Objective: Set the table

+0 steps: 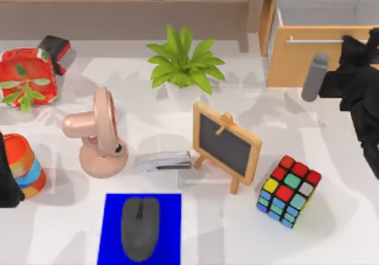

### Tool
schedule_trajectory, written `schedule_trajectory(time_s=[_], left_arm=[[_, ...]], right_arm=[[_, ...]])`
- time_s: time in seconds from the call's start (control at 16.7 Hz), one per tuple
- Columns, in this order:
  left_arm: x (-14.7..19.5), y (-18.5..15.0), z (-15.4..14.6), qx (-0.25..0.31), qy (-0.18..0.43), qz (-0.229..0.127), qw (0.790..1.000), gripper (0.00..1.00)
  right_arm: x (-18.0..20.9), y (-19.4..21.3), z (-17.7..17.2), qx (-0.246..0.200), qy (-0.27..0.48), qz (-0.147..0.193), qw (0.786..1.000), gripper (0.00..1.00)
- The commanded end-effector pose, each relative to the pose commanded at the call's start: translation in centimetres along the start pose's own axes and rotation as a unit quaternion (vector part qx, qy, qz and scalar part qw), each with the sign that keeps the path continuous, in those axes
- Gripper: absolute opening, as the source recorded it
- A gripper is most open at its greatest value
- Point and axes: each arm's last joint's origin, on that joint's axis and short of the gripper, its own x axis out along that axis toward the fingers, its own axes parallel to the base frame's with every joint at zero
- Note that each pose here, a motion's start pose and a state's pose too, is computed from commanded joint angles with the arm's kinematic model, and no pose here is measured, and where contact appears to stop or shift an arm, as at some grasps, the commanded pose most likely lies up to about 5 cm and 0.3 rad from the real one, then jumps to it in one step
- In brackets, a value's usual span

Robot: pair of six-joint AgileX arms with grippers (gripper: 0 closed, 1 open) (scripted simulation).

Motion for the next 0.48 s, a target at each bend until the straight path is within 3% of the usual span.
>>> schedule_trajectory(time_s=[0.48], left_arm=[[0.0,0.0,0.0,0.000,0.000,0.000,1.000,1.00]], right_arm=[[1.8,-0.1,-0.1,0.000,0.000,0.000,1.000,0.00]])
